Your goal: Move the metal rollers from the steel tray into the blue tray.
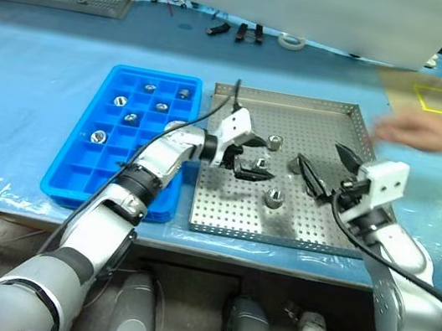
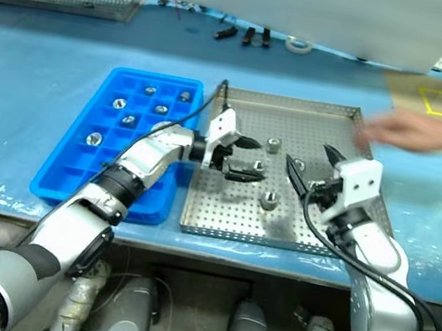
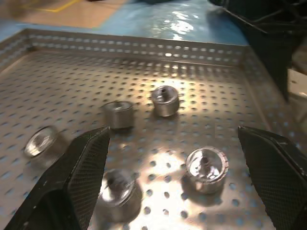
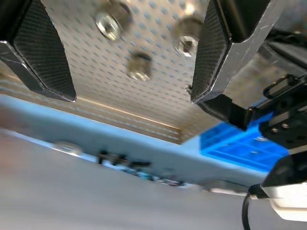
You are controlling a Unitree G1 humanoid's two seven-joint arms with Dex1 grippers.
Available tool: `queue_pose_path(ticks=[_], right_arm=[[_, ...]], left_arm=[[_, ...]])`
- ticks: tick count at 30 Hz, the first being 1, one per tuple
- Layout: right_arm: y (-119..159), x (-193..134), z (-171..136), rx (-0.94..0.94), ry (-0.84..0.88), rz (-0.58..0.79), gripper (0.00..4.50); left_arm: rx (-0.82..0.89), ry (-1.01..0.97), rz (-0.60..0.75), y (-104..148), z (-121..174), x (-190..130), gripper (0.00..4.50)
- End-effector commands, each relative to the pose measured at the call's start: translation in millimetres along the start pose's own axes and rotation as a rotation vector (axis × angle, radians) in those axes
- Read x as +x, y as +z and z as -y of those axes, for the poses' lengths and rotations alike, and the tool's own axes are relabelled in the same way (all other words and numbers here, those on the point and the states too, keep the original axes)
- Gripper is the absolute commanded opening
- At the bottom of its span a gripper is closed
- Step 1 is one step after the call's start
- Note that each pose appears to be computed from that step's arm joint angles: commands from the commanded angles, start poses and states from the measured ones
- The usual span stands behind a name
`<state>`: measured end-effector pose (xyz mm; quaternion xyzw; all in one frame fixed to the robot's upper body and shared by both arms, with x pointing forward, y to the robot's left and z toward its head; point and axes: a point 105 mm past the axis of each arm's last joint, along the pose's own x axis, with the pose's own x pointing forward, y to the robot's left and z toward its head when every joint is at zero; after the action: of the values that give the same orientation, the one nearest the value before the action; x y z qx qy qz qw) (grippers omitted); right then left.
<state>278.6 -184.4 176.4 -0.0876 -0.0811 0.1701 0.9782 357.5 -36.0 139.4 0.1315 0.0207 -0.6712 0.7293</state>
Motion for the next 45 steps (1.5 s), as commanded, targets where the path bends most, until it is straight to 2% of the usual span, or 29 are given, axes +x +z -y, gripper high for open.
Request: queue_pose_path(ticks=[1,9,31,45], right_arm=[[19.3,-13.4,-0.2,-0.037,-0.067,0.049,4.02],[19.8,-27.0,-3.2,-0.030,-0.143,0.029,4.02],[11.8,-7.8,-1.8,-0.018,-0.059,0.028,4.02],[6.8,0.2,-3.4,-0.019,-0.031,0.030,4.02]], left_arm=[[0.068,-0.043,-0.039,1.6,2.3,13.0,4.45],[0.068,-0.076,-0.052,-0.7,4.7,26.1,4.45],[0.040,-0.004,-0.069,-14.2,-8.5,-4.0,4.45],[0.036,0.010,-0.049,-10.2,-10.7,-16.7,4.45]])
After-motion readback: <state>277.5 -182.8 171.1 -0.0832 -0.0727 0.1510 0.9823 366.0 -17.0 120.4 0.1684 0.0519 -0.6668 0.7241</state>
